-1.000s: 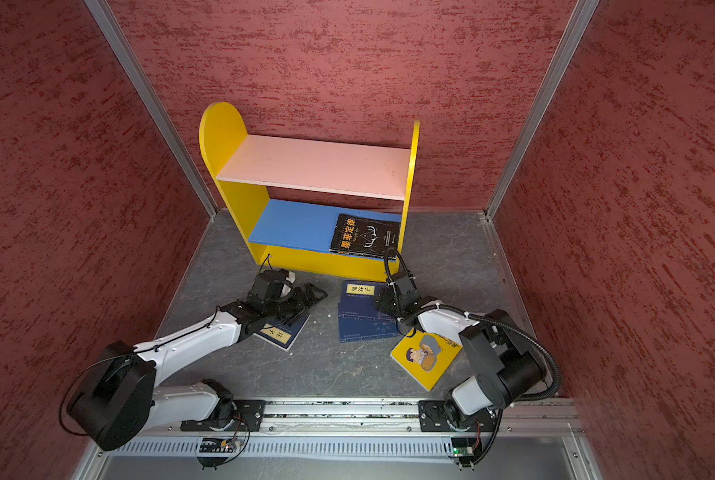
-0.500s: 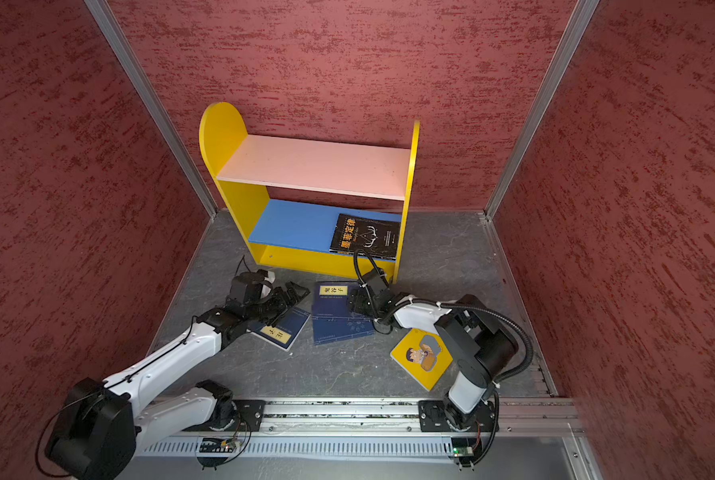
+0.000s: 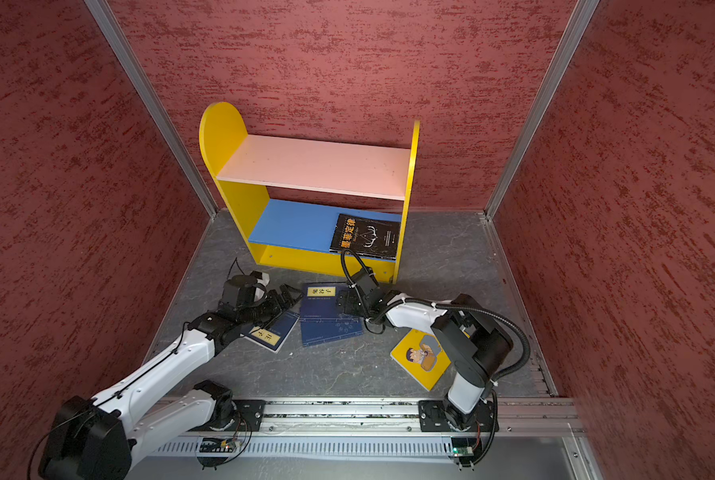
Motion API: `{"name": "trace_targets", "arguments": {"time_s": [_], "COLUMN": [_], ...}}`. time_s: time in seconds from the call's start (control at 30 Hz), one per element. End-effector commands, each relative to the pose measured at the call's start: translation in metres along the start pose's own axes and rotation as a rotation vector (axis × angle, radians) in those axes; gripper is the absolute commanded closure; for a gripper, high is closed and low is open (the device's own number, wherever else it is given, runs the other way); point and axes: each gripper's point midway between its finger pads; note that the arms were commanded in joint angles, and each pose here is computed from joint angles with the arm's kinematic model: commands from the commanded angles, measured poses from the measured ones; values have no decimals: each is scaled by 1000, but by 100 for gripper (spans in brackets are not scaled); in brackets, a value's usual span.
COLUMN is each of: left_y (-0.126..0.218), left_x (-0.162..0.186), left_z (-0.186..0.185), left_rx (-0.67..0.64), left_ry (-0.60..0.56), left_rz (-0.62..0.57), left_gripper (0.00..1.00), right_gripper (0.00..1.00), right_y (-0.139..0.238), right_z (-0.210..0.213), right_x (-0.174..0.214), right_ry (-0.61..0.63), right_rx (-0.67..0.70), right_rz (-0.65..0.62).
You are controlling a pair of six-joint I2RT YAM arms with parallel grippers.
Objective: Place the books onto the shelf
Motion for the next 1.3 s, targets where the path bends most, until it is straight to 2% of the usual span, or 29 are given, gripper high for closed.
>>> {"name": "trace_targets", "arguments": {"time_s": [0.0,0.13,0.3,0.6,0.8,1.07,1.27], "left_y": [7,-2,-16,-61,-83,-94,-99], "left_x": [11,39,102,200,258,298,321], "left_z": [-41,-65,-109,-128,-126,-116,-100], "left_rx": [89,146,266,270,205,170,108], "left_ry": [-192,-309,-541,-678,-744,-756,-807], "left_rz": [11,78,222,543,728,898,978], "left_gripper": [1,1,1,1,1,1,1], "right_gripper": [1,1,1,1,1,1,1], "right_y": [32,63,102,124,117,96,88], "right_z": [-25,-72,-145,-241,-261,-271,-257], "right_x": [-36,-54,-70,-71,-66,-47,-39], "right_ry": [-7,-64,-180,-326,-372,-396,-419], "right_rx": [118,229,350,484,467,469,370], "right_rz": [-120,-186,-248,-203,-165,-96,-82]}}
Point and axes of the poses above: each gripper's point midway between its finger pads, its own y axis back along the fingers, its own z axis along the line the jaws close on, x = y × z, and after that the axes turned 6 degrees about y, right-handed
